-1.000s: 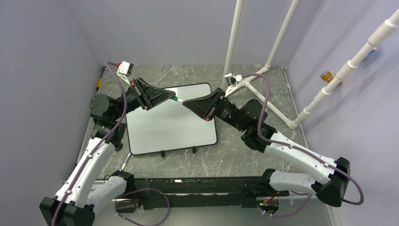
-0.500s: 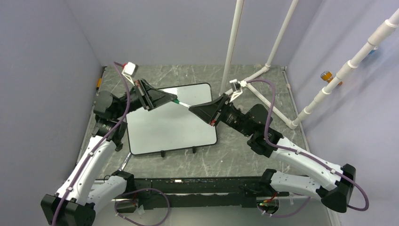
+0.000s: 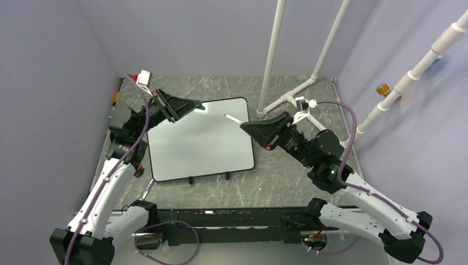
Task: Write a sentence on the whiteboard
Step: Place the pen cap at the center of the board.
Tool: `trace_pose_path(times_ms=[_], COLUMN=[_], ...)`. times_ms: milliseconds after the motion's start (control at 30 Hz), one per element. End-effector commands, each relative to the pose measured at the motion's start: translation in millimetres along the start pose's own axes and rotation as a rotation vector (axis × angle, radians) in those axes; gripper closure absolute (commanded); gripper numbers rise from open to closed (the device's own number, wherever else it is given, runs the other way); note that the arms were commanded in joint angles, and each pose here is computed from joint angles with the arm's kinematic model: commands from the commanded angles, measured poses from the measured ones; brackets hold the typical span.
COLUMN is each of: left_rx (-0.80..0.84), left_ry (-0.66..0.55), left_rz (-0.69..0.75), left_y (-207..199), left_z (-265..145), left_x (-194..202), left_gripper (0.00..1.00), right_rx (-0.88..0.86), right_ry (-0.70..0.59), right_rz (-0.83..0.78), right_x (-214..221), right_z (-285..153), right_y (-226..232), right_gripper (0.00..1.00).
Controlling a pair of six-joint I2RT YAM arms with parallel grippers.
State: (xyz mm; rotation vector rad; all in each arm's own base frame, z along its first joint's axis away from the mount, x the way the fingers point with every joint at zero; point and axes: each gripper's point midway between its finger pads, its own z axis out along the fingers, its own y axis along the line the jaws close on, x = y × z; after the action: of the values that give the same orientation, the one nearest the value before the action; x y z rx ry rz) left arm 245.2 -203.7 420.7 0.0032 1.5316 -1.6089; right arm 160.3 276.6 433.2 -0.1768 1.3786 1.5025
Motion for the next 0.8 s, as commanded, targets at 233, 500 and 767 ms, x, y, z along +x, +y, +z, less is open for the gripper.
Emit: trace_pose_path(times_ms=[233,500,767], left_rx=[-0.114,-0.167,-0.203], left_ry=[0.126,0.348,0.65], left_rz=[0.077,0.123,0.202], left_y=[40,77,122], left_z=[41,80,125], left_x=[57,155,278], left_gripper=[1.0,1.0,1.0], right_rx=[0.158,0.202,0.233], right_ry=[-0.186,-0.242,-0.235], right_rz=[-0.131,-0.183,-0.169], right_x=[-69,-93,-94], right_z=[-34,-52,-60], right_y=[8,15,12], right_gripper=[1.0,1.0,1.0])
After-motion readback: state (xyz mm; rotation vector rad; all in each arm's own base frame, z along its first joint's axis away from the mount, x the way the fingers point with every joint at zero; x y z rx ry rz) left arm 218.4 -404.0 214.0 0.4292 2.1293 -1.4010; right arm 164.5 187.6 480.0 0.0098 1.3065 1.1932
